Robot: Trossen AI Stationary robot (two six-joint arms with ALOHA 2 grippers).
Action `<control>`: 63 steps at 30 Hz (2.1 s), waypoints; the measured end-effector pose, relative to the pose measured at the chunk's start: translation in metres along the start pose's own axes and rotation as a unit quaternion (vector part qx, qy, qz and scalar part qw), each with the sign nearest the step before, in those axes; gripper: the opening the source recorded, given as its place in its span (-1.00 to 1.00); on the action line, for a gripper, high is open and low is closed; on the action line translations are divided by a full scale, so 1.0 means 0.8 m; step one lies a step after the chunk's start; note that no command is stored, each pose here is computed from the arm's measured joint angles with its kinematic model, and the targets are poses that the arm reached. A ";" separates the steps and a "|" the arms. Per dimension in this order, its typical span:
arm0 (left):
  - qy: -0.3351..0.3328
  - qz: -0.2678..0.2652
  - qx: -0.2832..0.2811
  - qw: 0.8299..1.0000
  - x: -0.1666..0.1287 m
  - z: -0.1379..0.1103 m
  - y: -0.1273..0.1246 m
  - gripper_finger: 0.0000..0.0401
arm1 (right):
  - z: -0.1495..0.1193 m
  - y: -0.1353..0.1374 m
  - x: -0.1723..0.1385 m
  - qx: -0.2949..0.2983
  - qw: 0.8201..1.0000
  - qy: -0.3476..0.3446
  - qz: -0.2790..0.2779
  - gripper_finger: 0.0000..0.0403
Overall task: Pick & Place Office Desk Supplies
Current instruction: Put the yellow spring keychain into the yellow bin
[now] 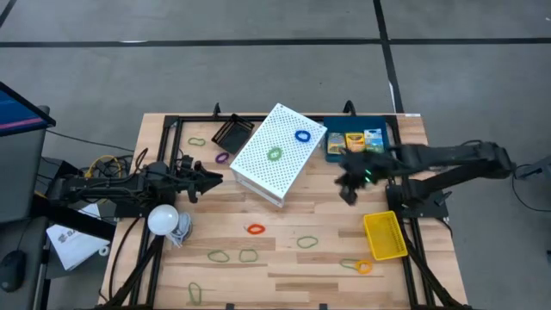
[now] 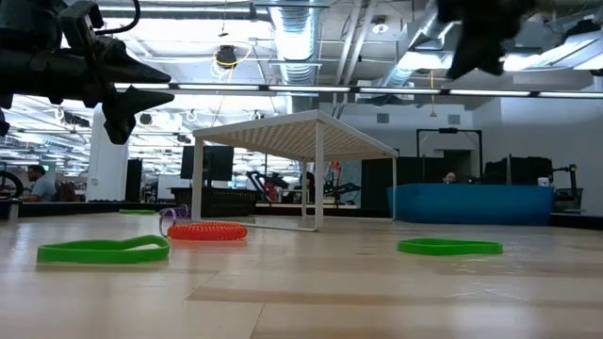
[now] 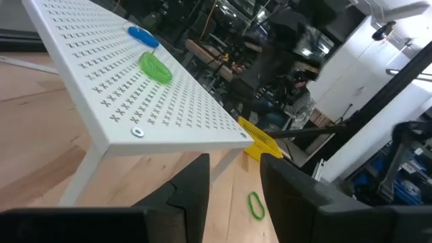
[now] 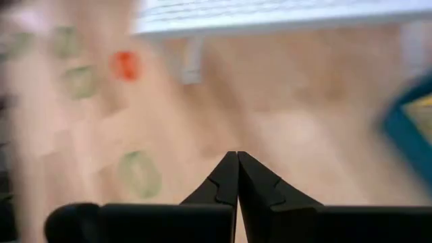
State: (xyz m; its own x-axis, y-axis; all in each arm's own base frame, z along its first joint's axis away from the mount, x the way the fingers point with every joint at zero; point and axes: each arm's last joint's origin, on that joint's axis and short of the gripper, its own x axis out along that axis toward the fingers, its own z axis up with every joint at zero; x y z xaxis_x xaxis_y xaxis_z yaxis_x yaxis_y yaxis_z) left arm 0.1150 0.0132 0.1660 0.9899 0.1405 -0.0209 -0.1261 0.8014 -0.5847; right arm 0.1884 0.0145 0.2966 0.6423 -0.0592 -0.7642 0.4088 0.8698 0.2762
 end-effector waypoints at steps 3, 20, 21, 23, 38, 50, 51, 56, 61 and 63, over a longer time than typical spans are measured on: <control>0.008 -0.011 0.000 1.000 0.000 -0.001 -0.001 -0.37 | -0.035 0.011 -0.007 0.002 0.998 -0.018 0.068 -1.00; -0.005 -0.079 -0.026 0.997 -0.001 0.008 -0.011 -0.37 | -0.107 0.042 0.010 0.061 0.937 -0.211 0.273 -1.00; -0.005 -0.079 -0.026 0.997 -0.001 0.008 -0.011 -0.37 | -0.108 0.043 0.009 0.060 0.936 -0.209 0.276 -1.00; -0.005 -0.078 -0.025 0.997 -0.001 0.008 -0.011 -0.37 | -0.109 0.044 0.008 0.061 0.935 -0.209 0.280 -1.00; -0.007 -0.077 -0.025 0.997 -0.001 0.008 -0.011 -0.37 | -0.114 0.048 0.005 0.059 0.934 -0.206 0.285 -1.00; 0.011 -0.100 -0.026 0.995 -0.001 0.006 -0.012 -0.37 | -0.114 0.048 0.005 0.078 0.933 -0.200 0.289 -1.00; 0.012 -0.100 -0.026 0.995 -0.001 0.006 -0.012 -0.37 | -0.114 0.048 0.005 0.082 0.933 -0.198 0.290 -1.00; 0.012 -0.100 -0.027 0.995 -0.001 0.006 -0.012 -0.37 | -0.117 0.050 0.005 0.117 0.927 -0.151 0.324 -1.00; 0.012 -0.100 -0.027 0.995 -0.001 0.006 -0.012 -0.37 | -0.127 0.058 0.009 0.181 0.914 -0.067 0.357 -1.00; 0.011 -0.100 -0.027 0.995 -0.001 0.006 -0.012 -0.37 | -0.134 0.064 0.013 0.204 0.907 -0.013 0.368 -1.00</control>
State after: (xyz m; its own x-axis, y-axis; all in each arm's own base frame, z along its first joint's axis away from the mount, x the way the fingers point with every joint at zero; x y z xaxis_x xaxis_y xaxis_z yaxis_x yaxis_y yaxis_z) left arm 0.1150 0.0082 0.1759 0.9962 -0.0316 0.0815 0.0756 0.7795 -0.6218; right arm 0.1466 0.1110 0.2407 0.8518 0.4476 -0.2723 0.0648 0.4259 0.9025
